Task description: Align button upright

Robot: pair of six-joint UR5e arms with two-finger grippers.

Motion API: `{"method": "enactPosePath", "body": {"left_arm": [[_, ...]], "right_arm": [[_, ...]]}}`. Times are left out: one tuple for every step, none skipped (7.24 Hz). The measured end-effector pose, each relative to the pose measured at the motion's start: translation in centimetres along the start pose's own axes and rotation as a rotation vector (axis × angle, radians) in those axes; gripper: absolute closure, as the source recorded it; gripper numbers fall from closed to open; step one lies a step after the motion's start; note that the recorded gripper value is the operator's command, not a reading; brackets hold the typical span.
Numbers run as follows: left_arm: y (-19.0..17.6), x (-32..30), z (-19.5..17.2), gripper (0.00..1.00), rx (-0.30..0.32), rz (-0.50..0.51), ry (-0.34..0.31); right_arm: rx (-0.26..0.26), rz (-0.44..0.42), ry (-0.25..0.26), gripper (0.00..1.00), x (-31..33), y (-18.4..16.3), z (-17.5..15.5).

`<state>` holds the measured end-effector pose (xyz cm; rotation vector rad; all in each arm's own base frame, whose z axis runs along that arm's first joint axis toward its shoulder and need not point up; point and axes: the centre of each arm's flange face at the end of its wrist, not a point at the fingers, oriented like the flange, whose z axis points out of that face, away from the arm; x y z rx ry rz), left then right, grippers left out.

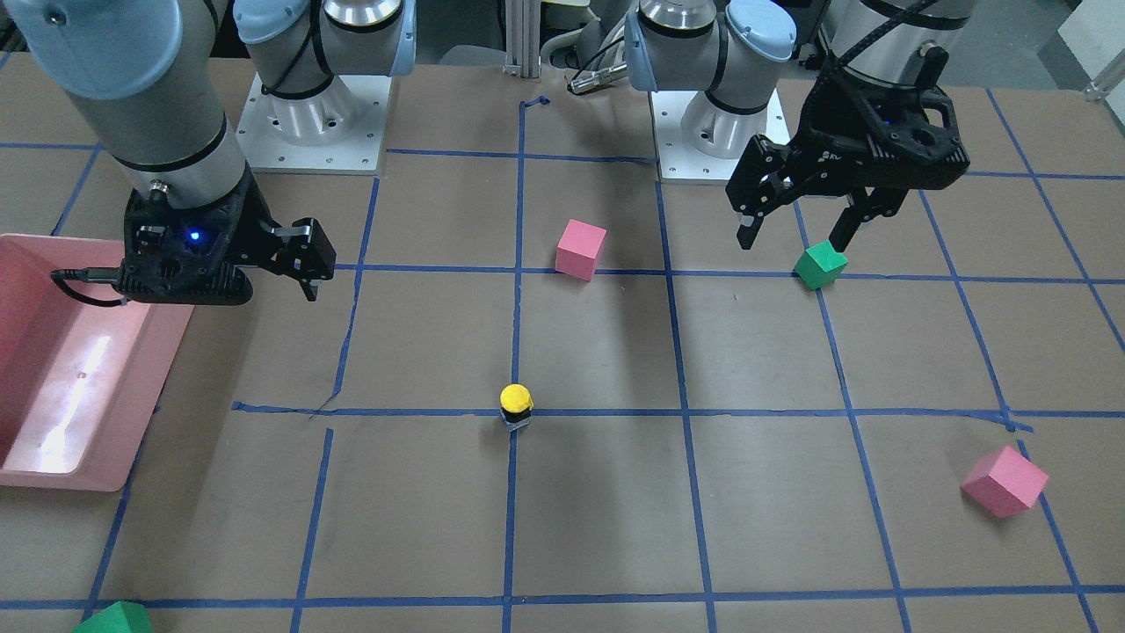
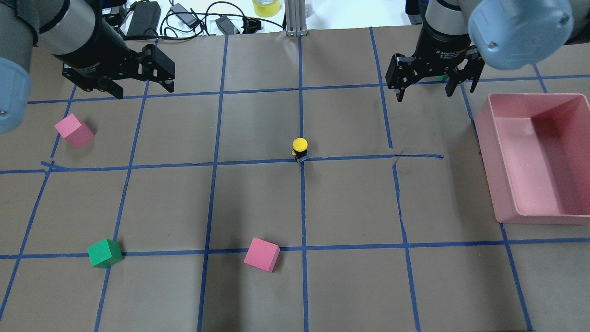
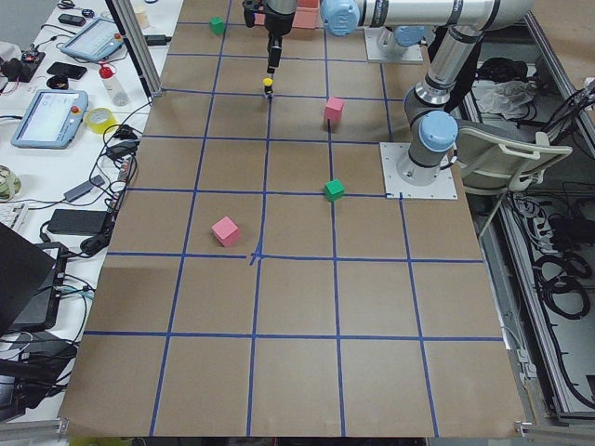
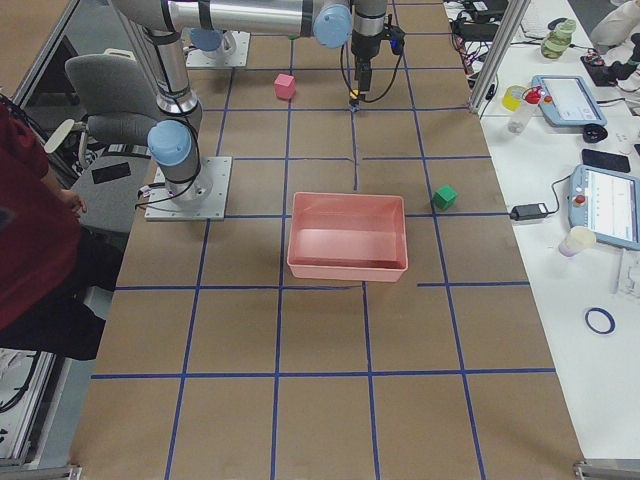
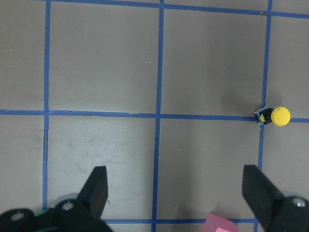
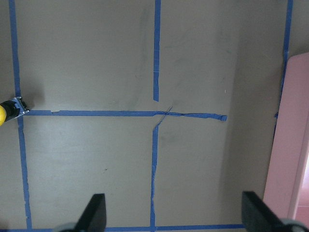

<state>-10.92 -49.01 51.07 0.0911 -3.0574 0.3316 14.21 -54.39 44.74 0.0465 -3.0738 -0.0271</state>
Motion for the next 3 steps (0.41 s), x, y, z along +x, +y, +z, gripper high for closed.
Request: {"method": "enactPosePath", "body": {"left_arm": [[0.02,-0.01,-0.02,0.0,0.001,0.0,0.0],[0.04,-0.03,-0.02,0.0,0.0,0.0,0.0],[0.04,-0.03,-0.03,0.0,0.0,0.0,0.0]], "right_arm": [[0.0,-0.003,0.001,0.0,0.11,-0.02,0.03],[0.002,-0.005,0.002,0.0,0.11,0.01,-0.03],[0.005,-0.009,0.012,0.0,0.23,-0.02,-0.14]]}}
